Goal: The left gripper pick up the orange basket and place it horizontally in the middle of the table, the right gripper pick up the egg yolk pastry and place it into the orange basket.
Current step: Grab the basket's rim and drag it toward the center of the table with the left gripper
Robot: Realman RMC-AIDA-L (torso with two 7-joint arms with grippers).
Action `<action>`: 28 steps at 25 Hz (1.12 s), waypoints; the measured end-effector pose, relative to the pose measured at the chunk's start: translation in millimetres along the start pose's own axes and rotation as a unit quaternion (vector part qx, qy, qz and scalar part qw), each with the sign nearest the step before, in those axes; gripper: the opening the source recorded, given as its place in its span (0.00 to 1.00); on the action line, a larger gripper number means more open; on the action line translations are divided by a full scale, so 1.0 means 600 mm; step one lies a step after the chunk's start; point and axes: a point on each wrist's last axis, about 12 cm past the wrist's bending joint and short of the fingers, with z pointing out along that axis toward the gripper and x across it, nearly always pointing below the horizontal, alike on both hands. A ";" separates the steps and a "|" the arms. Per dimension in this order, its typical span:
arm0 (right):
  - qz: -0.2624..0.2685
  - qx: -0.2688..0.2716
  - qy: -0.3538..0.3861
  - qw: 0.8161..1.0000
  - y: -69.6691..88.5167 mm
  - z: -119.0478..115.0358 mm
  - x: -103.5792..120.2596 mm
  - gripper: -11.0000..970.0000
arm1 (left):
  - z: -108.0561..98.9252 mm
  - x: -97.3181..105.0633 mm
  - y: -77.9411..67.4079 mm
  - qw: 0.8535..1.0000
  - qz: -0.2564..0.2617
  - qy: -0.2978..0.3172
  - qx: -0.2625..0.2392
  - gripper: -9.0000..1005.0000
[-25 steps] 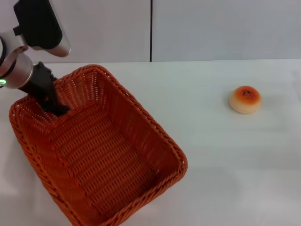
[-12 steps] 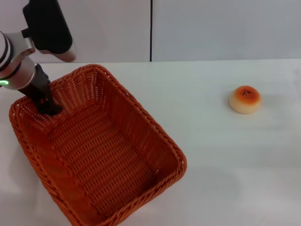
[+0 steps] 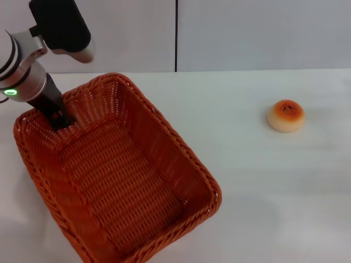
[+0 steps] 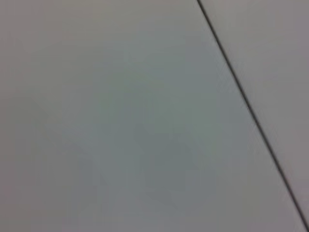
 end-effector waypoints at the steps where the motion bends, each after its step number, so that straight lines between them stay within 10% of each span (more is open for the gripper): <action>1: -0.004 0.011 -0.012 1.000 -0.007 0.001 -0.008 0.63 | -0.006 -0.002 0.003 1.000 -0.019 -0.005 -0.005 0.35; 12: -0.064 0.067 -0.065 0.994 -0.060 0.019 -0.074 0.63 | -0.046 -0.021 0.046 0.973 -0.230 -0.029 0.007 0.25; 28: -0.118 0.128 -0.049 0.984 -0.134 0.082 -0.152 0.63 | -0.036 0.015 0.086 0.875 -0.476 -0.029 0.087 0.23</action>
